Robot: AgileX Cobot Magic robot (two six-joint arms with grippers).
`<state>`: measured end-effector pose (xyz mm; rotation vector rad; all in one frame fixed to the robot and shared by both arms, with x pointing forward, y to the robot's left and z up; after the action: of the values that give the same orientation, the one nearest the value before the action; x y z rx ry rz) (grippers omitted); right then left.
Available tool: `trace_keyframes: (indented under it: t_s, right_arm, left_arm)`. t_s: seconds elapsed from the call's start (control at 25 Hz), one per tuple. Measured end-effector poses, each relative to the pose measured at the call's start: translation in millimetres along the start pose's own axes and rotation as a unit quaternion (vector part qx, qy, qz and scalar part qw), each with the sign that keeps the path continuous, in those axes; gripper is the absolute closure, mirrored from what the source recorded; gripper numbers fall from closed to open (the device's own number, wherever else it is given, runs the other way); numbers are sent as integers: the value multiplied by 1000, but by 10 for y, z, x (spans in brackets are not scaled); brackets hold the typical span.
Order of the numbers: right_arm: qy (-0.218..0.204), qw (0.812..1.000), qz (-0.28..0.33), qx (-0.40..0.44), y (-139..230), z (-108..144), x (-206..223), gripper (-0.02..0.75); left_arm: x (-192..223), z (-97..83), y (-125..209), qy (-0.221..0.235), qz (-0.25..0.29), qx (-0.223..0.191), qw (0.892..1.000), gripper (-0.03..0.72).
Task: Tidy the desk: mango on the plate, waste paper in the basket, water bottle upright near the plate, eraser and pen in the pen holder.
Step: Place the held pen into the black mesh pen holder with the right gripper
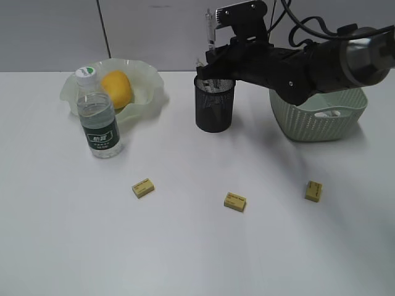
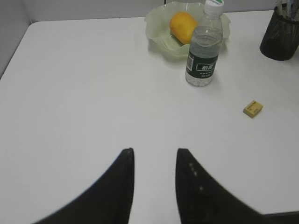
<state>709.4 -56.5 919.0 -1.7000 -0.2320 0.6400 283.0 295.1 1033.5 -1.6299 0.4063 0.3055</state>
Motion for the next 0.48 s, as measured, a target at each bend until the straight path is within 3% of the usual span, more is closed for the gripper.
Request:
trace_keyframes:
  t_s: [0.48]
  right_arm:
    - [0,999,37,0,172,6,27,621]
  left_arm:
    - [0,0,0,0,0,0,1000,453]
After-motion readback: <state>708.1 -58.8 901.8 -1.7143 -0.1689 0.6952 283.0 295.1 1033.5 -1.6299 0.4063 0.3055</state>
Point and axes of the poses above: a point on each arm's last joint axis where the gripper is mounted, x pointing out along that axis toward the gripper, z along the wrist's bending axis when the last joint is at zero, y = z × x, the point moved 6 cm from there along x, pointing out along that axis toward the gripper, and after that the axes turned 5 degrees about -x, right-handed, at the moved point
